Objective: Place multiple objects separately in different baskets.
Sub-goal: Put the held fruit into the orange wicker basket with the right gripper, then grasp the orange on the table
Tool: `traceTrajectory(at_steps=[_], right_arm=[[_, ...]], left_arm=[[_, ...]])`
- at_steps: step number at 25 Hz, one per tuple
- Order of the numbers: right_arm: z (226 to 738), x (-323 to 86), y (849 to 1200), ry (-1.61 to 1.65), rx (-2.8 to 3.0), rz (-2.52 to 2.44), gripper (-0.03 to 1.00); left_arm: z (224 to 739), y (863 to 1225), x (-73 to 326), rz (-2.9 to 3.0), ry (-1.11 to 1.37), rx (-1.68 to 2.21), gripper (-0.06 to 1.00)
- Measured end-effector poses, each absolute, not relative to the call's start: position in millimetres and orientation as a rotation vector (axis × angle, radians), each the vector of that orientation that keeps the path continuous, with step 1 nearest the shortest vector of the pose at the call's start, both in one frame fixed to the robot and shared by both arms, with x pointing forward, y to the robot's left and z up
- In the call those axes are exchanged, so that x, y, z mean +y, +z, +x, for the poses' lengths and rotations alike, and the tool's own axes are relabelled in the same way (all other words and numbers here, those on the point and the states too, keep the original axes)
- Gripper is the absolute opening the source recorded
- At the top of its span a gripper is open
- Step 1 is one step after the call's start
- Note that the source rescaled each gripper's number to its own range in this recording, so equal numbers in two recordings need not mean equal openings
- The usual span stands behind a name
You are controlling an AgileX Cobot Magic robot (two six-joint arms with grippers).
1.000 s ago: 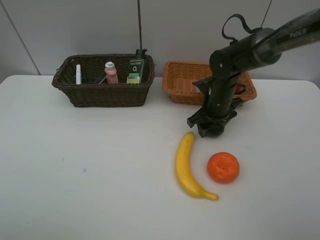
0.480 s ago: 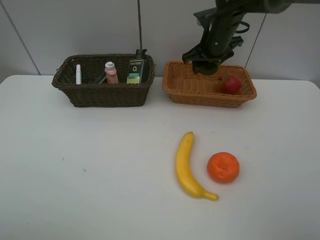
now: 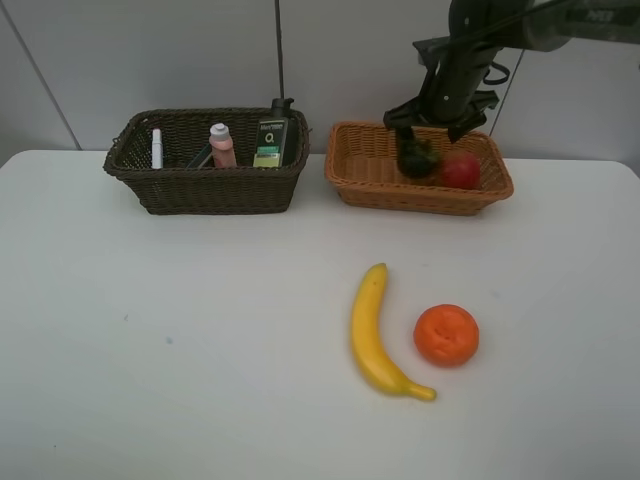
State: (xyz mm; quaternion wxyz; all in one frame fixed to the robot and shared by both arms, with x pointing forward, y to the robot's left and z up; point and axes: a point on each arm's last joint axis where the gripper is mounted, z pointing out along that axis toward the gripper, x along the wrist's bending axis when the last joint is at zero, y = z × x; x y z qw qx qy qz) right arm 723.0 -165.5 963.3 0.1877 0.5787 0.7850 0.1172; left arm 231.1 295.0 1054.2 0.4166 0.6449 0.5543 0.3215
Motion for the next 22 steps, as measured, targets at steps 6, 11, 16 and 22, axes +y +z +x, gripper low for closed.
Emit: traceTrajectory(at_steps=[6, 11, 16, 22], right_arm=[[716.7, -161.2, 965.6, 0.319, 2.240, 1.678, 0.99], [693.9, -163.4, 1002.5, 0.259, 2.284, 1.767, 1.00], [669.1, -167.7, 1045.9, 0.318, 2.281, 1.799, 1.00], [621.9, -180.1, 1031.4, 0.176, 2.353, 1.893, 1.00]], left_arm=[[231.1, 1054.2, 295.0, 1.619, 0.807, 1.391, 0.96], [231.1, 1054.2, 295.0, 1.619, 0.807, 1.391, 0.96], [231.1, 1054.2, 295.0, 1.619, 0.807, 1.391, 0.96], [231.1, 1054.2, 295.0, 1.619, 0.807, 1.391, 0.96]])
